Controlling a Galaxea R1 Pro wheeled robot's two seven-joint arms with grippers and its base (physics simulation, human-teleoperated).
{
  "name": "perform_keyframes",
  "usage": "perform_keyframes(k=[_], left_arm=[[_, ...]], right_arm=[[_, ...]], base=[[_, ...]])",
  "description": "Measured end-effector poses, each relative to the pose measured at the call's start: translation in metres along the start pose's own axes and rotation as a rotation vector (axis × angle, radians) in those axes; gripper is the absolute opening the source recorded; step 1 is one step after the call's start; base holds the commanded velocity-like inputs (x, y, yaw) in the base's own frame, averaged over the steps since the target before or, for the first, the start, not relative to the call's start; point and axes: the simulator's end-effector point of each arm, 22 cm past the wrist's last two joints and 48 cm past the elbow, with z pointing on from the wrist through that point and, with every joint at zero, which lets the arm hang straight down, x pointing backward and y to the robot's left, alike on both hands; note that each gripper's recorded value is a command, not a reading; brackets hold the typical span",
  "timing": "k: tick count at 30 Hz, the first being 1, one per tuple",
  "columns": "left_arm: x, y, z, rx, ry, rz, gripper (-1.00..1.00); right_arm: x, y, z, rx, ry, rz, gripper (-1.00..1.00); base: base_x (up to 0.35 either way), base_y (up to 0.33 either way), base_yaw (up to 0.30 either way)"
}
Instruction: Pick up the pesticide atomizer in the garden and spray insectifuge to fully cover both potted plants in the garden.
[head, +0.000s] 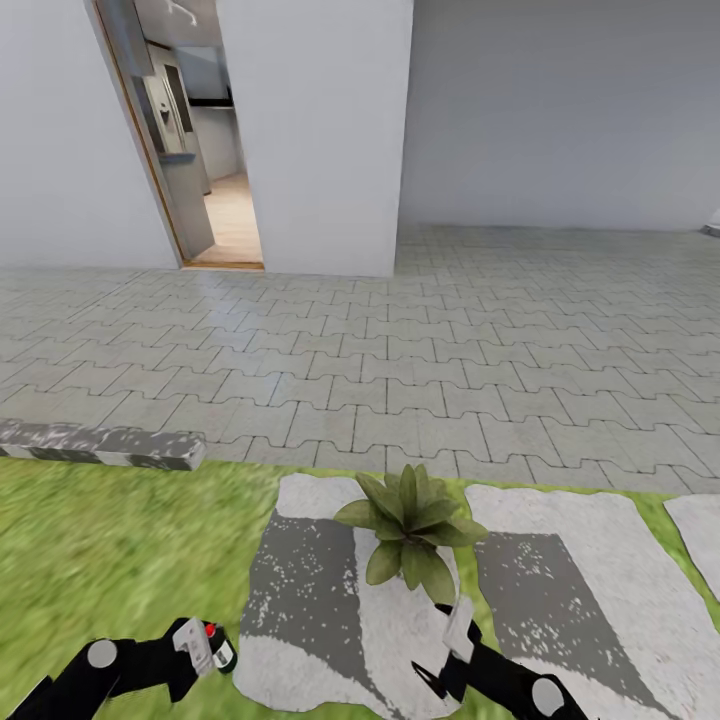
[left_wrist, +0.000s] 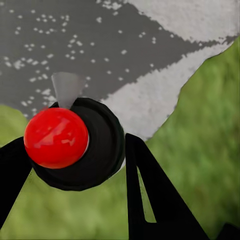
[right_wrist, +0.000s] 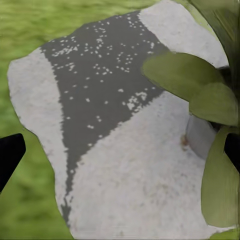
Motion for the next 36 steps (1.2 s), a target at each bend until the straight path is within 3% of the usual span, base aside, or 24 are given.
perform_keyframes(k=[6, 7, 8, 9, 11, 15, 20, 21, 27, 36], left_arm=[[-0.013, 0.003, 0.003, 0.027, 0.015, 0.012, -1.0], [-0.018, -0.006, -0.005, 0.185, 0.109, 0.147, -1.0], [-0.071, 0.039, -0.012, 0.126, 0.059, 0.195, -1.0], [-0.096, 0.056, -0.016, 0.107, 0.039, 0.221, -1.0], [-0.079, 0.032, -0.01, 0.166, 0.063, 0.217, -1.0], [-0.098, 0.028, -0.011, 0.209, 0.049, 0.236, -1.0], [-0.116, 0.018, -0.006, 0.261, 0.069, 0.298, -1.0], [-0.118, 0.017, -0.005, 0.265, 0.074, 0.305, -1.0], [-0.144, -0.001, 0.009, 0.297, 0.122, 0.341, -1.0], [-0.17, -0.013, 0.018, 0.308, 0.098, 0.362, -1.0]], right_arm=[[-0.036, -0.007, 0.015, -0.01, -0.052, -0.019, 1.0], [-0.085, -0.005, 0.029, -0.103, -0.108, -0.059, 1.0], [-0.117, -0.033, 0.036, -0.08, -0.14, -0.085, 1.0], [-0.118, -0.028, 0.039, -0.095, -0.127, -0.067, 1.0], [-0.132, -0.027, 0.047, -0.12, -0.122, -0.047, 1.0], [-0.165, -0.015, 0.055, -0.208, -0.145, -0.047, 1.0], [-0.178, -0.018, 0.056, -0.226, -0.157, -0.059, 1.0], [-0.178, -0.018, 0.056, -0.226, -0.157, -0.06, -1.0], [-0.18, -0.017, 0.056, -0.238, -0.16, -0.064, -1.0], [-0.182, -0.013, 0.054, -0.264, -0.161, -0.071, -1.0]], base=[[0.0, 0.0, 0.0], [0.0, 0.0, 0.0], [0.0, 0.0, 0.0], [0.0, 0.0, 0.0], [0.0, 0.0, 0.0], [0.0, 0.0, 0.0], [0.0, 0.0, 0.0], [0.0, 0.0, 0.0], [0.0, 0.0, 0.0], [0.0, 0.0, 0.0]])
